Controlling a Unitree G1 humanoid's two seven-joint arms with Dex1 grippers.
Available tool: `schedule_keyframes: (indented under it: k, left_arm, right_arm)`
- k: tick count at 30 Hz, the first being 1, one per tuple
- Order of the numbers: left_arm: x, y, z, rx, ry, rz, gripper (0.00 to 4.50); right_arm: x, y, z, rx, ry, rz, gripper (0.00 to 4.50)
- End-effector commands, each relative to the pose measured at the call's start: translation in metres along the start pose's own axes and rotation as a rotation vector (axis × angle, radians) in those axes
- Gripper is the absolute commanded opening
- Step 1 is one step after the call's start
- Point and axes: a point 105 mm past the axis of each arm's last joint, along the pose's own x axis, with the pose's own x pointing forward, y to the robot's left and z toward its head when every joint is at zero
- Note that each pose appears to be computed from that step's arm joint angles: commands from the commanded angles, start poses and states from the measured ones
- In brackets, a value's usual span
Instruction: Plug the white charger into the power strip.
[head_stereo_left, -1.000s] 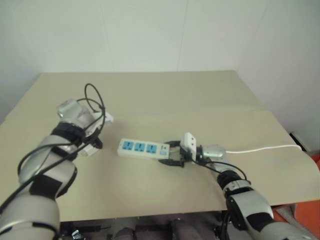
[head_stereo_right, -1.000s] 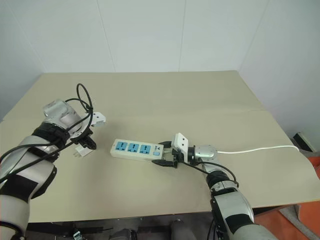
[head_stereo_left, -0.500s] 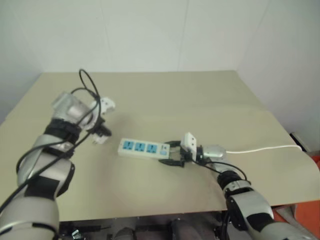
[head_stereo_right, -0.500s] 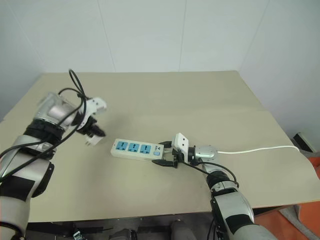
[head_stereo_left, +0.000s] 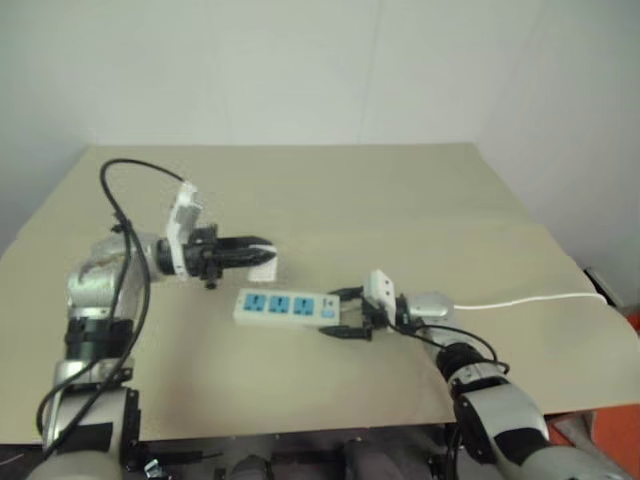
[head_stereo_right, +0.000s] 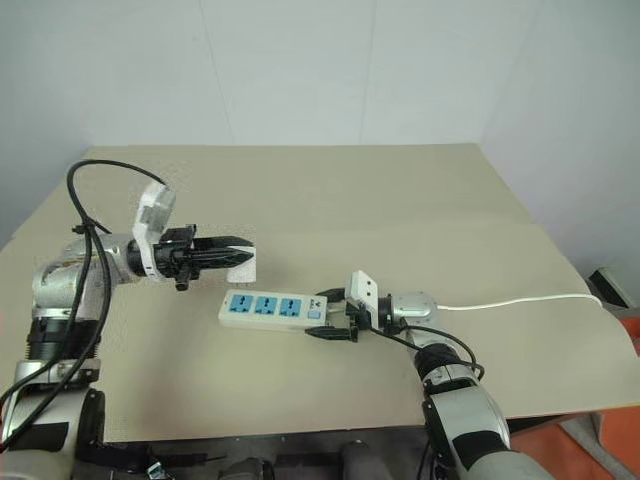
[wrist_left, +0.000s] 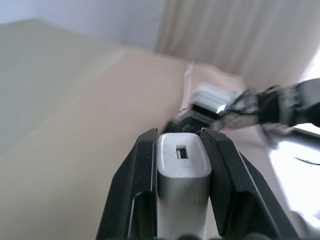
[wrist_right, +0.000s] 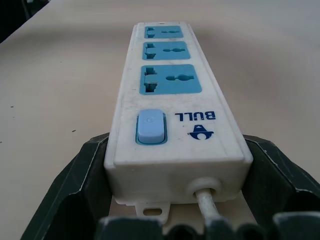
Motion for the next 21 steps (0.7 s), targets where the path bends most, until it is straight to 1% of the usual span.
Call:
schedule_keyframes:
  k: [1, 4, 13, 19, 21]
  left_arm:
    - [0.002, -0.006, 0.007, -0.034, -0.082, -0.122, 1.01]
    - [0.009, -0.006, 0.000, -0.059, -0.080, -0.168, 1.01]
    - [0.033, -0.015, -0.038, 0.114, 0.057, -0.271, 1.01]
    - [0.043, -0.008, -0.048, 0.176, 0.058, -0.272, 1.01]
    - [0.045, -0.007, -0.052, 0.192, 0.072, -0.276, 1.01]
  right_arm:
    - [0.005, 0.017, -0.010, 0.056, 0.016, 0.100, 3.40]
    - [0.005, 0.020, -0.011, 0.056, 0.020, 0.114, 3.40]
    - [0.005, 0.026, -0.015, 0.054, 0.024, 0.125, 3.40]
    - [0.005, 0.028, -0.015, 0.060, 0.023, 0.126, 3.40]
    - [0.005, 0.029, -0.017, 0.093, 0.025, 0.133, 3.40]
